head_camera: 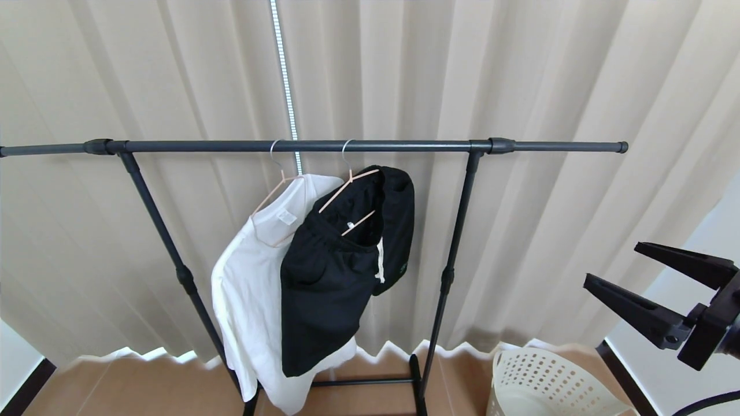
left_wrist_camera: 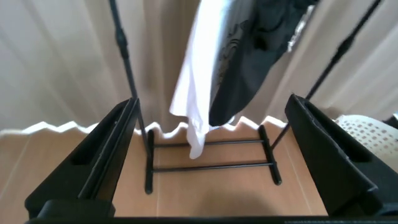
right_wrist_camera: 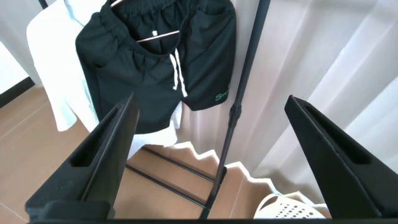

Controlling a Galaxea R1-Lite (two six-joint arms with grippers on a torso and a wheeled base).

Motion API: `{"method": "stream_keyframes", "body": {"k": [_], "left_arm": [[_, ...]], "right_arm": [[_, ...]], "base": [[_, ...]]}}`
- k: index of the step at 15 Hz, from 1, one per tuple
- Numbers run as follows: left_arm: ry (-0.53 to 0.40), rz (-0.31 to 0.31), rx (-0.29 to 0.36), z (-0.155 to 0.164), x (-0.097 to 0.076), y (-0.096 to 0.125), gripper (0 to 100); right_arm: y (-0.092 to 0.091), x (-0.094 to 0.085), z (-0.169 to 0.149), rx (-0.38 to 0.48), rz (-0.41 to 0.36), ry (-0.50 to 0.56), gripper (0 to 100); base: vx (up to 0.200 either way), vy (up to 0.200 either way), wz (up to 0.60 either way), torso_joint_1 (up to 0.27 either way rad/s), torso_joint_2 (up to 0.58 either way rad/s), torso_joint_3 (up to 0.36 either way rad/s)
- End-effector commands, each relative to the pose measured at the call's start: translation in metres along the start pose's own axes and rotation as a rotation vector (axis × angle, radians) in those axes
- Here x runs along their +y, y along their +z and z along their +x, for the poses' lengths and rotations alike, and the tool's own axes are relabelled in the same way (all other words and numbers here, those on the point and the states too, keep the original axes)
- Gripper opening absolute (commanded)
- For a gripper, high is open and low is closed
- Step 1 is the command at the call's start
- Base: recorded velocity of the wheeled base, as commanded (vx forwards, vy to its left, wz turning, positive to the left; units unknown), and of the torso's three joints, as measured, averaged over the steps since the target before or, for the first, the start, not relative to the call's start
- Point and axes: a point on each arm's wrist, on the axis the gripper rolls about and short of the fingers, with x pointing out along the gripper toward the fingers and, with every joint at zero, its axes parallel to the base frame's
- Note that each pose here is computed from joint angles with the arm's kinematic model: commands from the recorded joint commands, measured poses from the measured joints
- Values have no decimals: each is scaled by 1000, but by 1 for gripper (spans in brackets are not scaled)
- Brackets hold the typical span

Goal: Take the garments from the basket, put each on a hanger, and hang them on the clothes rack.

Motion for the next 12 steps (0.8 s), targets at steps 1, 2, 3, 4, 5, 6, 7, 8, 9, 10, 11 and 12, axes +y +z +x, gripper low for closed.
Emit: {"method": "stream_keyframes", "body": {"k": [1, 2, 3, 4, 5, 6, 7, 8, 9, 10, 11, 12], "left_arm": [[-15, 8, -38, -3, 0, -5, 100], [9, 16, -73, -5, -1, -6, 100], [32, 29, -91, -6, -2, -8, 100], [29, 17, -96, -7, -2, -7, 100], [30, 14, -94, -6, -2, -7, 100], [28, 14, -96, -7, -2, -7, 100], [28, 14, -94, -6, -2, -8, 100], [28, 14, -94, -6, -2, -8, 100], [28, 14, -94, -6, -2, -8, 100], [28, 14, -94, -6, -2, -8, 100], [28, 14, -94, -6, -2, -8, 100], [28, 14, -94, -6, -2, -8, 100]], "right_arm": [[-6, 3, -29, -51, -9, -47, 100], [-10, 4, -40, -49, -9, -69, 100], [-13, 4, -49, -46, -7, -84, 100], [-23, 7, -66, -47, -9, -89, 100], [-29, 8, -75, -47, -12, -89, 100], [-32, 9, -81, -45, -12, -89, 100], [-37, 9, -89, -45, -11, -97, 100], [-40, 9, -91, -45, -9, -106, 100], [-55, 10, -98, -45, -12, -150, 100], [-66, 10, -103, -50, -24, -169, 100], [-74, 11, -108, -62, -40, -181, 100], [-80, 11, -113, -84, -43, -192, 100]], "base": [[0, 0, 0, 0, 0, 0], [0, 0, 0, 0, 0, 0], [0, 0, 0, 0, 0, 0], [0, 0, 0, 0, 0, 0], [0, 0, 0, 0, 0, 0], [0, 0, 0, 0, 0, 0], [0, 0, 0, 0, 0, 0], [0, 0, 0, 0, 0, 0], [0, 0, 0, 0, 0, 0], [0, 0, 0, 0, 0, 0], [0, 0, 0, 0, 0, 0], [0, 0, 0, 0, 0, 0]]}}
